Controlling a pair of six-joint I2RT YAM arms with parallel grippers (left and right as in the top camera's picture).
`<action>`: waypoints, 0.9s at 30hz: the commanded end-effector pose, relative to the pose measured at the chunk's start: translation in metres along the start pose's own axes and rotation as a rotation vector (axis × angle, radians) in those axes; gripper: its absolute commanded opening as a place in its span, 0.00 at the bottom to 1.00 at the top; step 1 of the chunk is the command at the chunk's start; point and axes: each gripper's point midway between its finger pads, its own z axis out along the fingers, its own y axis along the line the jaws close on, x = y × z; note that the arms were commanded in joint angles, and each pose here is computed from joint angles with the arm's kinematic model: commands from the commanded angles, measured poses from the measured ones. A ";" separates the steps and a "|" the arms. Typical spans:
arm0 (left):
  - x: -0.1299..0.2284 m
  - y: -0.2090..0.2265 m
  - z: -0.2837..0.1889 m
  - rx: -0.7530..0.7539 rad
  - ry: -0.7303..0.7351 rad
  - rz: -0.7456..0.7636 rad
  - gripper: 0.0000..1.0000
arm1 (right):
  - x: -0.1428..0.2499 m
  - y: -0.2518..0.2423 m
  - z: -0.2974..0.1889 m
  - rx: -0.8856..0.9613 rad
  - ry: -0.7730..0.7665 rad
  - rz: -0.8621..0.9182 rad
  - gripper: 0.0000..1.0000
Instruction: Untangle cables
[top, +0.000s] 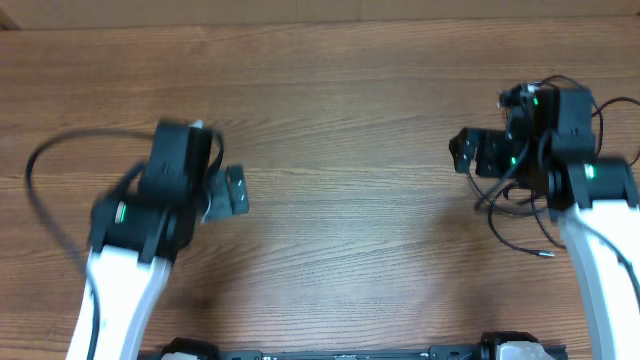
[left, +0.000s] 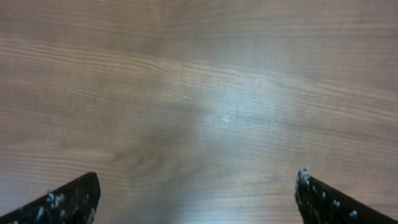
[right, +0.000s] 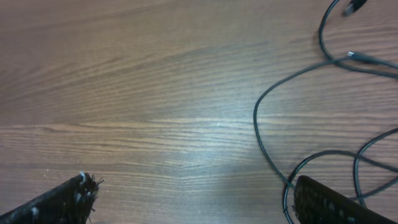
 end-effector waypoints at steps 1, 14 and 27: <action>0.010 0.015 -0.012 0.009 -0.134 -0.050 1.00 | 0.003 -0.001 -0.021 0.008 -0.097 -0.010 1.00; 0.036 0.028 -0.032 0.048 -0.227 -0.070 1.00 | 0.008 -0.002 -0.039 0.026 -0.138 -0.013 1.00; 0.038 0.028 -0.029 0.039 -0.205 -0.065 1.00 | 0.012 -0.006 -0.018 0.034 -0.067 -0.003 1.00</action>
